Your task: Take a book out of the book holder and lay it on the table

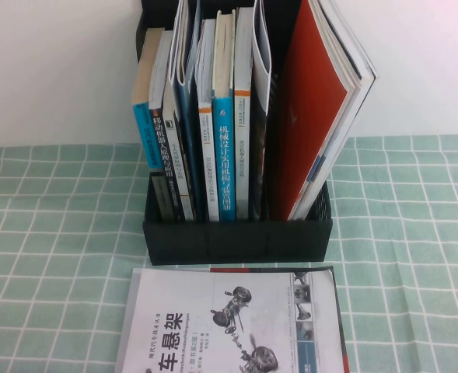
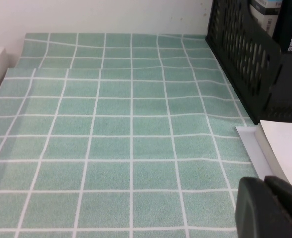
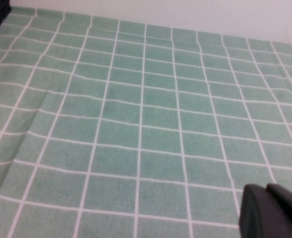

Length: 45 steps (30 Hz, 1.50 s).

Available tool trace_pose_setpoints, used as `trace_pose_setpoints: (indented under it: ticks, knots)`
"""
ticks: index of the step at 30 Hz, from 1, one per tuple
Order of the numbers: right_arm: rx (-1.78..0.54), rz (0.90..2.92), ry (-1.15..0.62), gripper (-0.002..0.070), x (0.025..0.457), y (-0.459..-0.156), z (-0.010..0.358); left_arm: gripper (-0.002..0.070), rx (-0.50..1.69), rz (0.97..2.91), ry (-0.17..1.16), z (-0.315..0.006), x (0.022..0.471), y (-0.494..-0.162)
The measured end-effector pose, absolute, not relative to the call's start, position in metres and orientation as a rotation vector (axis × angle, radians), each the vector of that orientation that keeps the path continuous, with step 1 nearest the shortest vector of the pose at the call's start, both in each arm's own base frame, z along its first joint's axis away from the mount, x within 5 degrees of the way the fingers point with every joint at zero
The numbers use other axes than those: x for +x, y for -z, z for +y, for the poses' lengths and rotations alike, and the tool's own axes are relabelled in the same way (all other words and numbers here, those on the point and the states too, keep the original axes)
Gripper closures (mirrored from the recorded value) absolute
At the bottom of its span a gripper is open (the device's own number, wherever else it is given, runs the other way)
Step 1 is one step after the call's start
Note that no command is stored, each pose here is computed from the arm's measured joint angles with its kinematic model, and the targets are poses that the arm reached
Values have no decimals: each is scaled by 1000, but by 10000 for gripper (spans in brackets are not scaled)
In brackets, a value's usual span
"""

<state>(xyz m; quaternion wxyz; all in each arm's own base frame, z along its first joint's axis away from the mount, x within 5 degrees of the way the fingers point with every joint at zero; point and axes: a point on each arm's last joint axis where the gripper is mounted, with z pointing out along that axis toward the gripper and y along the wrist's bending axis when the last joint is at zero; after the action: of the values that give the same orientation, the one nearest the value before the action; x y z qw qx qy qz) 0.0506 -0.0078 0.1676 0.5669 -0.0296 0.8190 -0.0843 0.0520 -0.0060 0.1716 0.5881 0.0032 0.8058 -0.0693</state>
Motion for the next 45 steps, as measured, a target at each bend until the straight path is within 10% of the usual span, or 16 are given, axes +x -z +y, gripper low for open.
trace_pose_setpoints:
  ticks: [45]
  knots:
    - [-66,1925,198,678,51,-168,-8,678,-32,1876,133,-4,52,-172]
